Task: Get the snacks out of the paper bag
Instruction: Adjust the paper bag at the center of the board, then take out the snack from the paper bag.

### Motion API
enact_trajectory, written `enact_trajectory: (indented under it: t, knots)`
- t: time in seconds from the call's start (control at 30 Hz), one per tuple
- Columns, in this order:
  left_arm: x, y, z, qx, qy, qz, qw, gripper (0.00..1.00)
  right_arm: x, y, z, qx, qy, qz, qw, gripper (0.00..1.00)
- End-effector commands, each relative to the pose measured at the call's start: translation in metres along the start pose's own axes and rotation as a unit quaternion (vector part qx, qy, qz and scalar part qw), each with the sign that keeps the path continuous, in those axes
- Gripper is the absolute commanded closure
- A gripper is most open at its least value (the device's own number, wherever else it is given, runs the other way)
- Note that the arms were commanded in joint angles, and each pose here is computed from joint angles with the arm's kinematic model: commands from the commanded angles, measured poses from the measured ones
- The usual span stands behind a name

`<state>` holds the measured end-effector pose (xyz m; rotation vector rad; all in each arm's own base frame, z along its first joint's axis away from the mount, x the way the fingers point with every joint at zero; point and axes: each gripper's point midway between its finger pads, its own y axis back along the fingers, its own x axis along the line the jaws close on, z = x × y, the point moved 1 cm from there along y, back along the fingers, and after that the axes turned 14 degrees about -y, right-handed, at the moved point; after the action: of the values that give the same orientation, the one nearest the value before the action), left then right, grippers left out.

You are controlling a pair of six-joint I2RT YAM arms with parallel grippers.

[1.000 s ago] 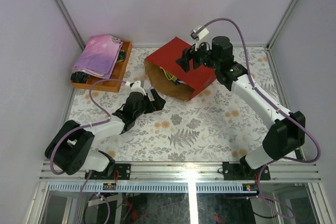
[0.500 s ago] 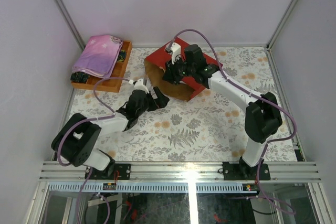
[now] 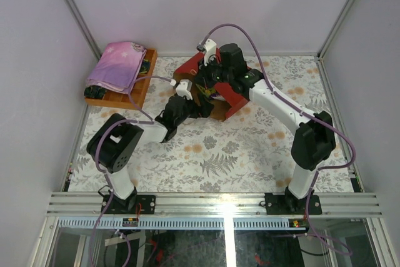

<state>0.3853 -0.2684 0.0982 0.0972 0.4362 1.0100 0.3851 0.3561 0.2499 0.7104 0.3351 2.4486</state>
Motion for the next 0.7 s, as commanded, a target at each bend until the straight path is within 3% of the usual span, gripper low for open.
enact_trajectory:
  t: [0.0,0.2,0.4,0.5,0.6,0.63,0.67]
  knots:
    - [-0.008,-0.017,0.037,-0.084,-0.077,-0.007,0.993,0.12,0.032,0.021,0.050,-0.059,0.018,0.023,0.998,1.00]
    - [-0.012,-0.040,0.044,-0.104,-0.108,-0.018,0.989,0.20,0.035,0.024,0.051,-0.059,0.018,0.028,0.998,1.00]
    - [-0.025,-0.054,0.049,-0.126,-0.138,-0.059,0.981,0.41,0.036,0.028,0.048,-0.055,0.021,0.029,0.998,1.00]
    - [-0.034,-0.056,0.050,-0.126,-0.155,-0.087,0.976,0.56,0.037,0.031,0.048,-0.056,0.023,0.026,0.998,1.00]
    - [-0.040,-0.052,0.052,-0.118,-0.165,-0.102,0.974,0.82,0.037,0.036,0.051,-0.062,0.028,0.022,0.997,1.00]
    - [-0.041,-0.049,0.054,-0.116,-0.166,-0.103,0.974,0.96,0.037,0.038,0.053,-0.066,0.031,0.018,0.997,1.00]
    - [-0.041,-0.046,0.055,-0.112,-0.165,-0.100,0.975,1.00,0.038,0.041,0.057,-0.074,0.032,0.015,0.997,1.00]
